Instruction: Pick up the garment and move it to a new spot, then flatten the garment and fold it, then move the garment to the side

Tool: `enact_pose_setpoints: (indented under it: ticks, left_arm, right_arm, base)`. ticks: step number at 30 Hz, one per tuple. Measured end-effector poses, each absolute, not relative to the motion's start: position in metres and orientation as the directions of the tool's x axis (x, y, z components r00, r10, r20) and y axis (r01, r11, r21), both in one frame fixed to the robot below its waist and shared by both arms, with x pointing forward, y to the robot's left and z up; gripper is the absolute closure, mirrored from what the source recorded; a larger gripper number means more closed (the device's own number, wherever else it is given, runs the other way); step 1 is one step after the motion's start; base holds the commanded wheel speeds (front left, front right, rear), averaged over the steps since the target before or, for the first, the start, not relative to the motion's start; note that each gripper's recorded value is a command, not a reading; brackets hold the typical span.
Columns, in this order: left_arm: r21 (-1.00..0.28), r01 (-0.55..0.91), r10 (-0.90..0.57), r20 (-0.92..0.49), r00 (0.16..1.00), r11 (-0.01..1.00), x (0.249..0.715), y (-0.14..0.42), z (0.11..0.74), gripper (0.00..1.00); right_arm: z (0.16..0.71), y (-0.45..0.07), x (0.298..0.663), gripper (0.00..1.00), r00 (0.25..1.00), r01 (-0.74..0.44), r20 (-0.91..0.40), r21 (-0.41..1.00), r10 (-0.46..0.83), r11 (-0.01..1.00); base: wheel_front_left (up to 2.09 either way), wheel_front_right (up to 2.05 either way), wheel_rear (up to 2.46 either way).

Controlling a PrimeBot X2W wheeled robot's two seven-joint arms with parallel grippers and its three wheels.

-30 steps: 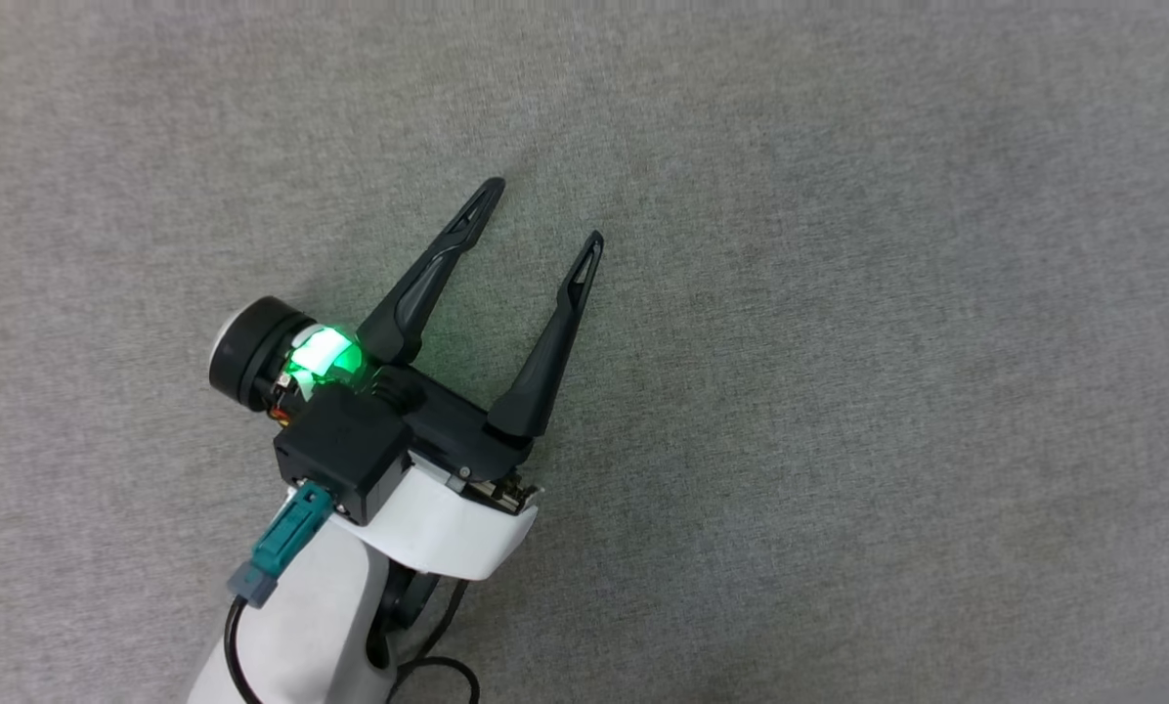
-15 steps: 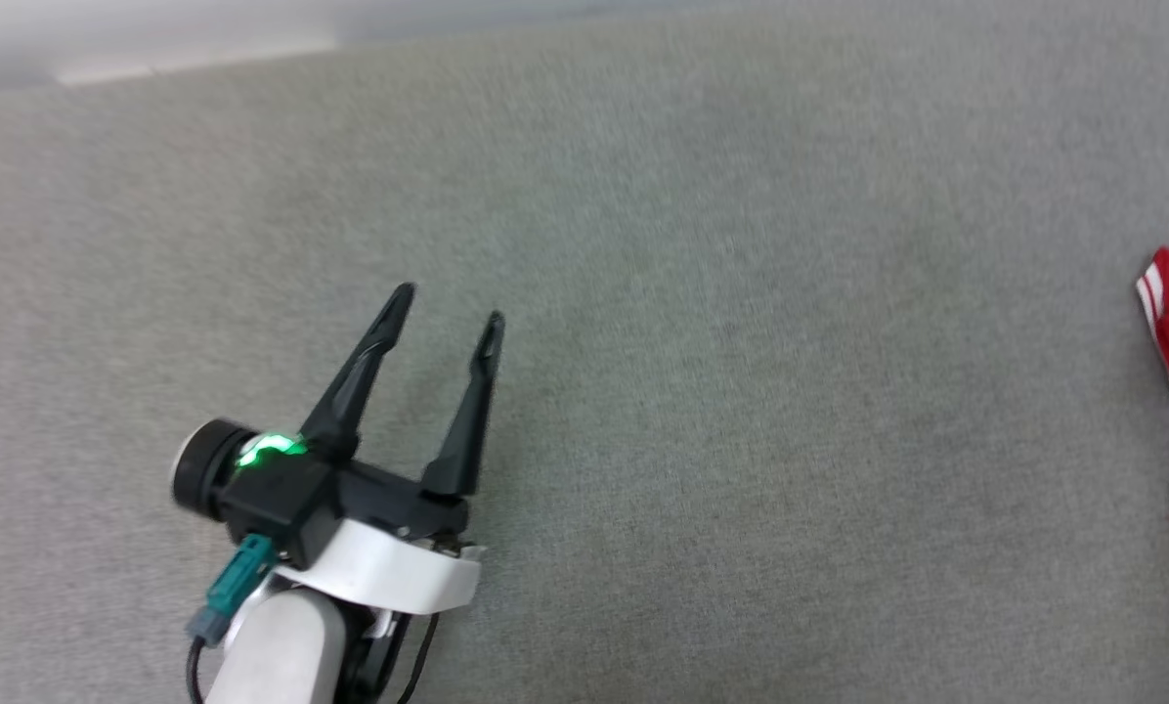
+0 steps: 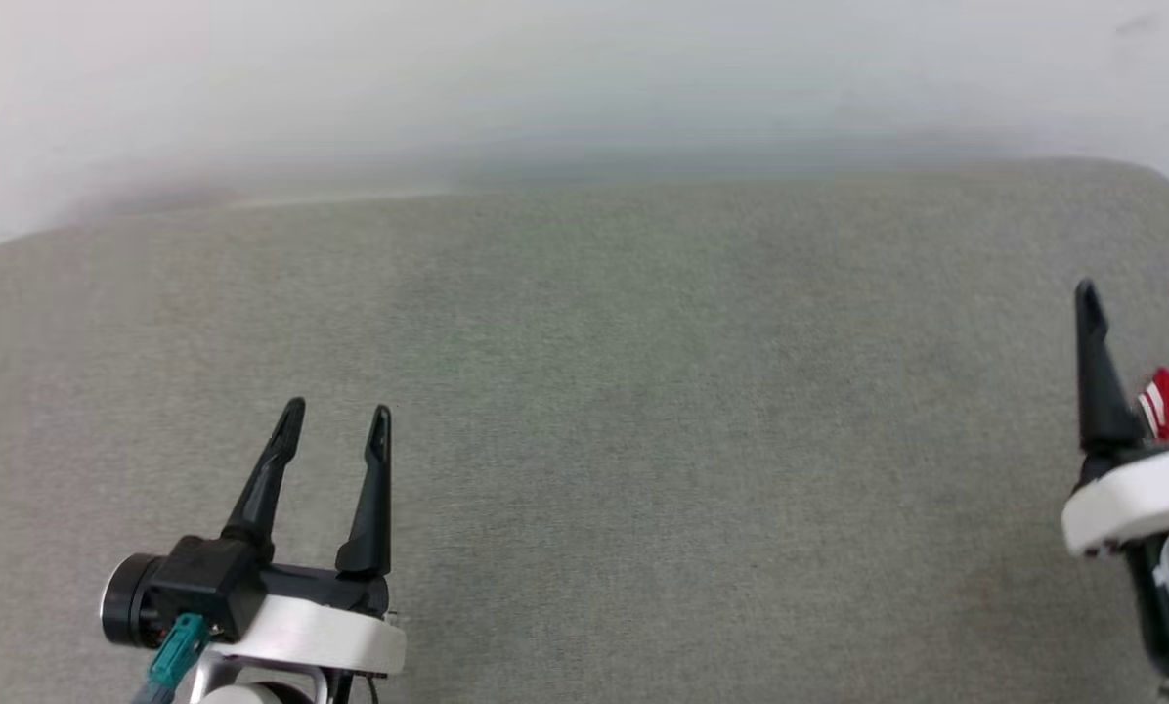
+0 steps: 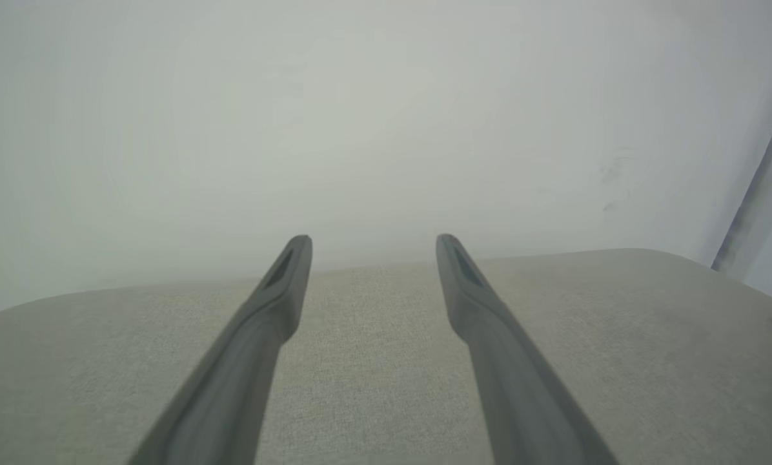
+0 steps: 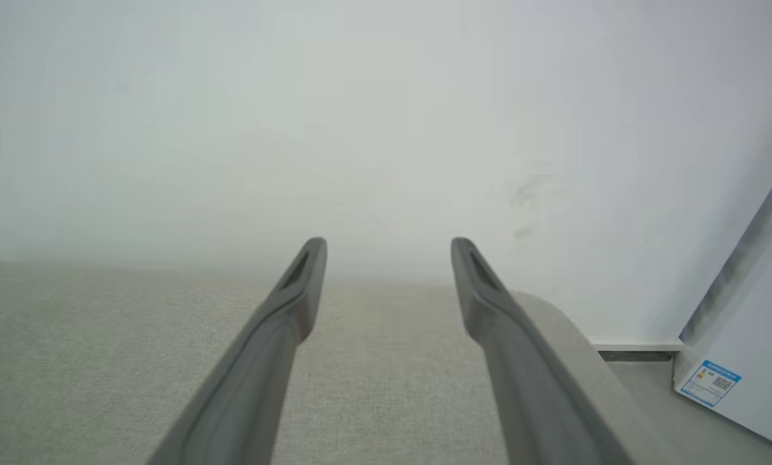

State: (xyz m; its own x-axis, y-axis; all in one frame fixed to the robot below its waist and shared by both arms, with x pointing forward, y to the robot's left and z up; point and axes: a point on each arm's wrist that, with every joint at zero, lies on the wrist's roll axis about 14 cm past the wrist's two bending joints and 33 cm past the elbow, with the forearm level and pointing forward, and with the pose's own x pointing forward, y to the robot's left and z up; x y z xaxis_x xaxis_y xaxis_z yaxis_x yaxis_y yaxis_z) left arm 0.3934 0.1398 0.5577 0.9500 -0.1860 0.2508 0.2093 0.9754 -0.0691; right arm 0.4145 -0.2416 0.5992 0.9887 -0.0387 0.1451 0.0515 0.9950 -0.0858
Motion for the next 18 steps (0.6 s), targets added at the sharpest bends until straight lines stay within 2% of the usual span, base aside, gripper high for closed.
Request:
enact_pose_setpoints:
  ticks: [8, 18]
  left_arm:
    - [-0.086, 0.146, -0.122, 0.239, 0.963, 0.986, 0.375, 0.161, 0.555, 0.0]
    - [-0.128, 0.136, -0.104, 0.229, 0.968, 0.982, 0.366, 0.163, 0.551, 0.0]
  right_arm:
    - [0.571, -0.207, 0.39, 0.0, 0.991, -0.034, 0.131, 0.069, 0.024, 0.997]
    - [0.546, -0.193, 0.379, 0.0, 0.993, -0.059, 0.109, 0.117, 0.046, 0.991]
  base:
    - [0.0, 0.0, 0.0]
    - [0.0, 0.0, 0.0]
